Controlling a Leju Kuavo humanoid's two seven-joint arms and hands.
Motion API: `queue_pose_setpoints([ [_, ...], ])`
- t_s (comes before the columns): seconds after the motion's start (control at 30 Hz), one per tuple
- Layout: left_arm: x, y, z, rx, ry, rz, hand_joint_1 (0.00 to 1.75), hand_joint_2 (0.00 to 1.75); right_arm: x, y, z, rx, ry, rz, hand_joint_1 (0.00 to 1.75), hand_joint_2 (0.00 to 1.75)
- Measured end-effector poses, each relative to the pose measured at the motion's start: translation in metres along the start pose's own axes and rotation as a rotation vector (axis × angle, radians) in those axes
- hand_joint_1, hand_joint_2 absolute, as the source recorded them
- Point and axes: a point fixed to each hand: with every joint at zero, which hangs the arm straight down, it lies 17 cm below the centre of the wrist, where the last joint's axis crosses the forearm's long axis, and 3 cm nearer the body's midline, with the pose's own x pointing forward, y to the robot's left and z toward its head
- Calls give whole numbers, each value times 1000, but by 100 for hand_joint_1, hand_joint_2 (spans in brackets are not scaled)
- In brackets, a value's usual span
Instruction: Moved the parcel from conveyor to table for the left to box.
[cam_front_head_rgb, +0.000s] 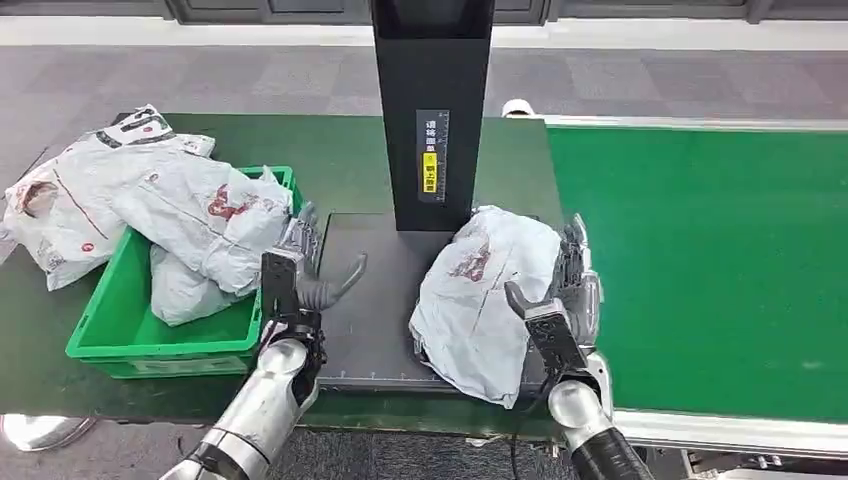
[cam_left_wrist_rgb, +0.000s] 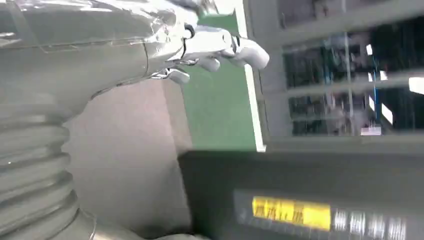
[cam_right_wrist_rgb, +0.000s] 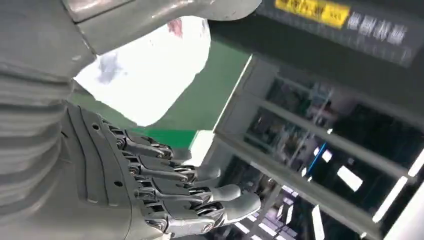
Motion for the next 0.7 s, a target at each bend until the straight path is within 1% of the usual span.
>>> queue_pose_setpoints([
  [0.07, 1, -41, 12, -178, -11, -58, 0, 175, -6, -10, -4, -35, 23, -3, 0, 175],
  [0.13, -3, -75, 28, -312, -20, -129, 0, 175, -10, -18, -11, -60, 33, 1, 0, 175],
  [0.23, -13, -109, 50, -430, -15, -190, 0, 175, -16, -30, -18, -93, 42, 16, 0, 175],
  [0.33, -30, -135, 72, -544, 17, -233, 0, 175, -21, -37, -23, -106, 58, 16, 0, 175],
  [0.43, -40, -148, 84, -601, 37, -258, 0, 175, -24, -41, -26, -117, 66, 17, 0, 175],
  [0.7, -55, -156, 96, -650, 73, -282, 0, 175, -32, -44, -24, -124, 85, 24, 0, 175],
])
